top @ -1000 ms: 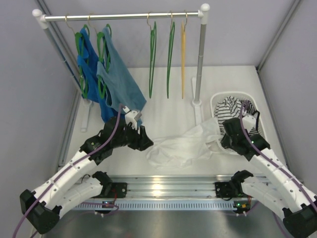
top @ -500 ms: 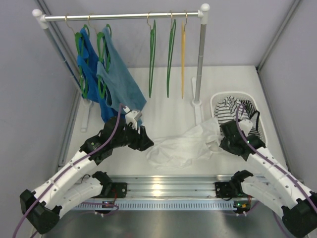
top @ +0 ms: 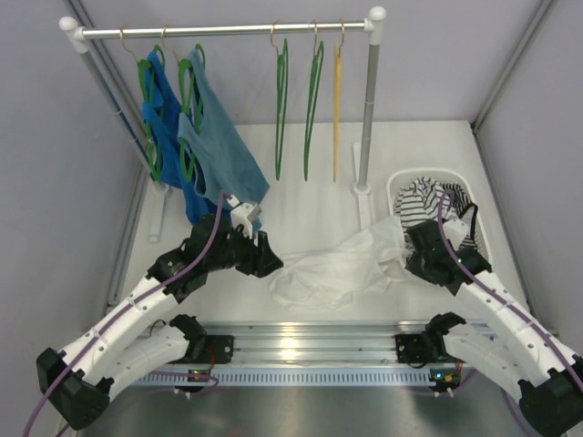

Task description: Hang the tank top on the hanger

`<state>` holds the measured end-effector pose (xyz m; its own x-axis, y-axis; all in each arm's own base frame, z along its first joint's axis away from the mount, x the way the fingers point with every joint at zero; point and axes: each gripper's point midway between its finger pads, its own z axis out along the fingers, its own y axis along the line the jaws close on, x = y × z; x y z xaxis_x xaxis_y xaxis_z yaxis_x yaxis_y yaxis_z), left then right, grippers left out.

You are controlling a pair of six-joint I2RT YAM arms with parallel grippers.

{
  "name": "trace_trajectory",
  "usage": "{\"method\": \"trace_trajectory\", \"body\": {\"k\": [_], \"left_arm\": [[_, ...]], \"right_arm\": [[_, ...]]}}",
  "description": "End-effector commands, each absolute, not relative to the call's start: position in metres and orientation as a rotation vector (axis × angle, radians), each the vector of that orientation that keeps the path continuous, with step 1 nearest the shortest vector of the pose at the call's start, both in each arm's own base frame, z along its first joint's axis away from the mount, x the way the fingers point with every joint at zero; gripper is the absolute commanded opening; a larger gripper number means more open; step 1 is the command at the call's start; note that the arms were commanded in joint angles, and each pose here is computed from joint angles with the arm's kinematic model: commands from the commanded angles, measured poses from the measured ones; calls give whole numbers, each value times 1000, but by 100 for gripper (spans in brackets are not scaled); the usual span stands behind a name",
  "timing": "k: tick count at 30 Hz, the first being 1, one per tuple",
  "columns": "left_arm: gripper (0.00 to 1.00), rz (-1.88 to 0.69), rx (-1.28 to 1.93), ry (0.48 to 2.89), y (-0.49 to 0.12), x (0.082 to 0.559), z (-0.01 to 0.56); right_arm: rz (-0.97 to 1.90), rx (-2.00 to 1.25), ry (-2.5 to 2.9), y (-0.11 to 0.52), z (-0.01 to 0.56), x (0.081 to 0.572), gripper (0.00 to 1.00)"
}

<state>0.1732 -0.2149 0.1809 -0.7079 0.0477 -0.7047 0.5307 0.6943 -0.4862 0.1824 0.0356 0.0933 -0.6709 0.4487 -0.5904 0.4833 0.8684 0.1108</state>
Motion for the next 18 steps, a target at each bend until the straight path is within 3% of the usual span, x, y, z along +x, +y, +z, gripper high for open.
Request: {"method": "trace_trajectory", "body": {"k": [1, 18], "left_arm": [[61, -938, 461, 2169, -221, 177, 187], [61, -938, 462, 2176, -221, 178, 185]], "right_arm": [[-63, 714, 2335, 31, 121, 190, 35], [-95, 738, 2390, 31, 100, 184, 37]]}}
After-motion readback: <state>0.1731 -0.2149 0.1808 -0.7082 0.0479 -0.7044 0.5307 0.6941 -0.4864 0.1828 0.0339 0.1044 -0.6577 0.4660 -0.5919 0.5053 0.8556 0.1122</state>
